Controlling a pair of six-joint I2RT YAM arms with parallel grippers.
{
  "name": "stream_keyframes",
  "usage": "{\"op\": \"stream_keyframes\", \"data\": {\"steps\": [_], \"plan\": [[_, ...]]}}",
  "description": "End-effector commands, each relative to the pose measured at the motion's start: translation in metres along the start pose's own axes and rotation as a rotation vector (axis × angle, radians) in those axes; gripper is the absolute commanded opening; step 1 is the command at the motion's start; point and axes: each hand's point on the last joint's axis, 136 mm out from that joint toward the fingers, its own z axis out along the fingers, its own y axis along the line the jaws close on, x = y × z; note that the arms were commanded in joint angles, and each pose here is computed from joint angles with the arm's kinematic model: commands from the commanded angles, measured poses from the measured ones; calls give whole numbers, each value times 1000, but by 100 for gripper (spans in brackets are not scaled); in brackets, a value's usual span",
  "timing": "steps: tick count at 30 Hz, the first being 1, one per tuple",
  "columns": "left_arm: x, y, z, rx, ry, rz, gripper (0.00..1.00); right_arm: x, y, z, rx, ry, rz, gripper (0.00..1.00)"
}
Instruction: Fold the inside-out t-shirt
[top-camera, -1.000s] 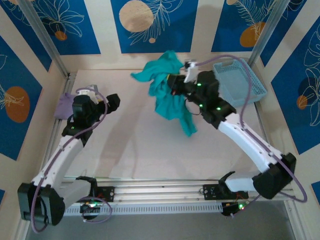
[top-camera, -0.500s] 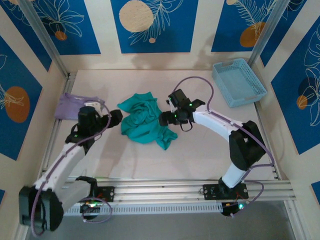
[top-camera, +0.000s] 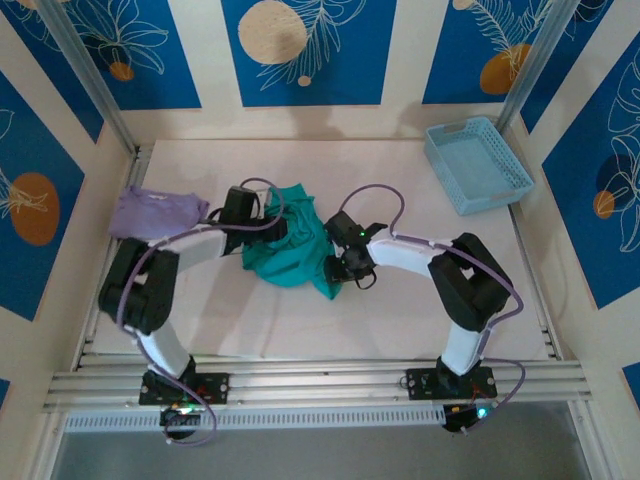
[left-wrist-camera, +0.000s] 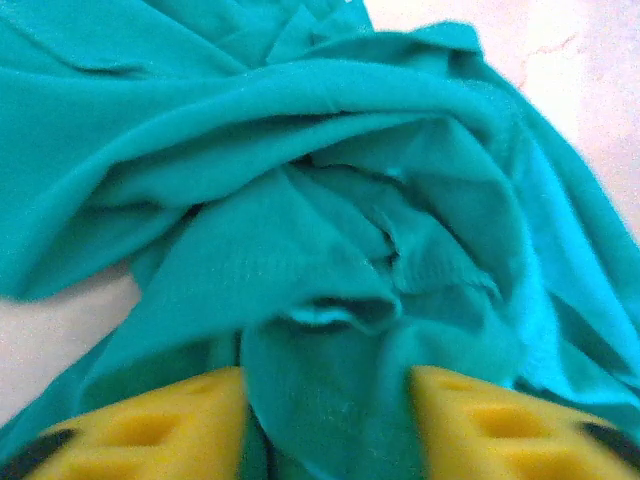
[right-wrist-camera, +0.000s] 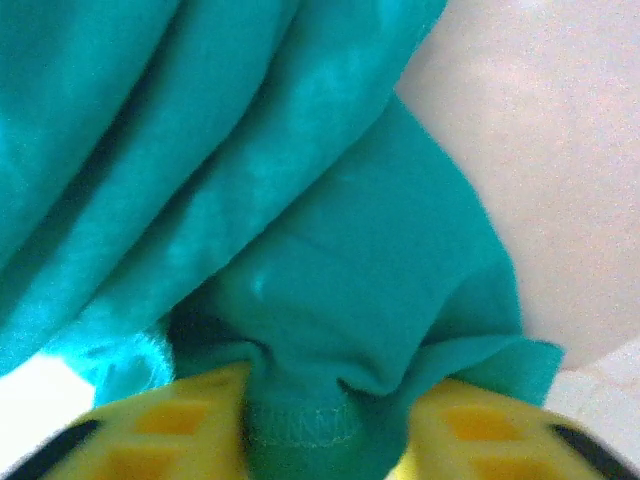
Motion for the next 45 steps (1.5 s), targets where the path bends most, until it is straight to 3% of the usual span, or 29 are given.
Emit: {"op": "stream_keyframes", "data": {"steps": [1,2,3,5,9,12,17,21,25,28,34,37,39,42,45], "plan": [[-17,-15,18,71,1,25,23,-33,-5,-22,-11,-130,6,16],[-26,-19,18,91,-1,23,15,-43,-6,-35,-23,-173,6,5],[-38,-24,10,105,-24,21,7,-55,-8,-52,-22,-230,5,0],[-67,-35,-22,139,-113,19,0,-79,-14,-99,-15,-378,0,0],[-132,-64,-146,201,-397,36,0,-113,-36,-243,-60,-782,41,0],[-162,-74,-245,161,-655,64,0,-109,-59,-342,-115,-1051,91,0],[-177,-81,-352,74,-918,117,0,-94,-76,-444,-59,-1267,83,0],[-176,-62,-389,-60,-1002,107,0,-84,-97,-475,51,-1306,124,0],[-172,-51,-384,-91,-980,78,0,-86,-111,-460,70,-1228,165,0],[-171,-44,-348,-66,-875,46,0,-98,-116,-425,33,-1109,181,0],[-146,42,-221,-308,-510,-35,0,-127,-181,-309,114,-759,321,0],[-126,59,-163,-269,-350,-60,0,-141,-198,-240,87,-596,354,0],[-115,58,-132,-198,-268,-89,0,-148,-202,-201,78,-478,350,12],[-107,56,-108,-127,-211,-115,1,-146,-192,-169,159,-405,271,29],[-99,66,-96,-153,-187,-122,3,-129,-160,-136,65,-348,238,45]]}}
